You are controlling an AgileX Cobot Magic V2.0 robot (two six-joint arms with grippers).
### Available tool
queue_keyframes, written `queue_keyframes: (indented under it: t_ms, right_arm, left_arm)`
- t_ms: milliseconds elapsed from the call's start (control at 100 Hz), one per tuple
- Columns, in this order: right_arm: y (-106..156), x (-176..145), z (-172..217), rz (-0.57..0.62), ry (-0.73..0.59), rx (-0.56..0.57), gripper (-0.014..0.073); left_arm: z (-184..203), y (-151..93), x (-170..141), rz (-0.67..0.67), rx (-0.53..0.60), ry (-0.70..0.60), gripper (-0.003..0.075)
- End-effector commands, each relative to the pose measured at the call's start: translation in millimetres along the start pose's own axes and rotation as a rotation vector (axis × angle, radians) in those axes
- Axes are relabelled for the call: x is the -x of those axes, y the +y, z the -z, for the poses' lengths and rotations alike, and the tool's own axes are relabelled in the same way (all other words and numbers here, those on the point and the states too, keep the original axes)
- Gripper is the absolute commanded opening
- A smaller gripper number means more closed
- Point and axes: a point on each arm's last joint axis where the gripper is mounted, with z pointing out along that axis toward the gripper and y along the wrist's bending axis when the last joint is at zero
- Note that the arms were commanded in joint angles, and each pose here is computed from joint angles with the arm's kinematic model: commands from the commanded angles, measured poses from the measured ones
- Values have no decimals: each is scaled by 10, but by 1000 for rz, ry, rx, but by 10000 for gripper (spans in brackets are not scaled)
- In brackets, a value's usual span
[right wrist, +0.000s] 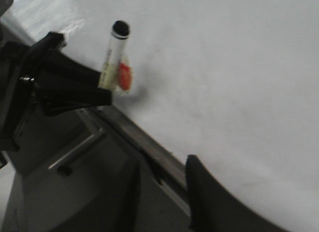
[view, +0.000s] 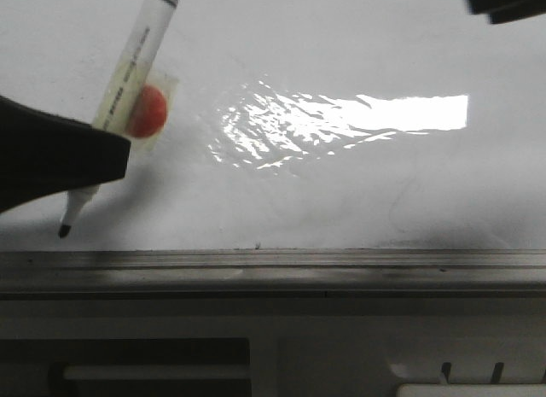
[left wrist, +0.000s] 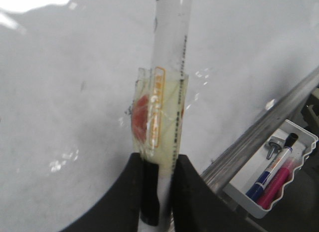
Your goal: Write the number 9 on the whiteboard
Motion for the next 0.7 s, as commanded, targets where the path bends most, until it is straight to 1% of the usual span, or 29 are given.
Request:
queue_keyframes:
  t_ms: [0,50,140,190,260,430,480,530,690]
  right_arm:
    - [180,245,-107,59,-74,79,370]
    - [257,272,-193,98,-52,103,401]
    - [366,333,-317,119,-36,138,400]
    - [405,379,-369,121,-41,149,400]
    - [434,448,-426,120,-44,152,400]
    - [467,520,-543,111,-28,153,393]
    - [469,517,-568,112,-21,152,366]
    - [471,515,-582,111,-21,152,318]
    - [469,494,-590,113,1,150,105]
  left_arm:
    - [82,-71,226,-157,-65,-153,-20]
    - [114,-106,242,-241,-96,-169,-20]
    - [138,-166,234,-391,-152,-174,-20]
    - [140,-186,224,-443,-172,-173,-20]
    - [133,-200,209,-479,-188,-166,-20]
    - [120,-201,198,-479,-190,-160,-20]
    - [120,-201,198,-479,-190,-160,-20]
    - [119,-200,197,-480,-190,-158,-20]
    - [119,-195,200,-466,-185,-159,-20]
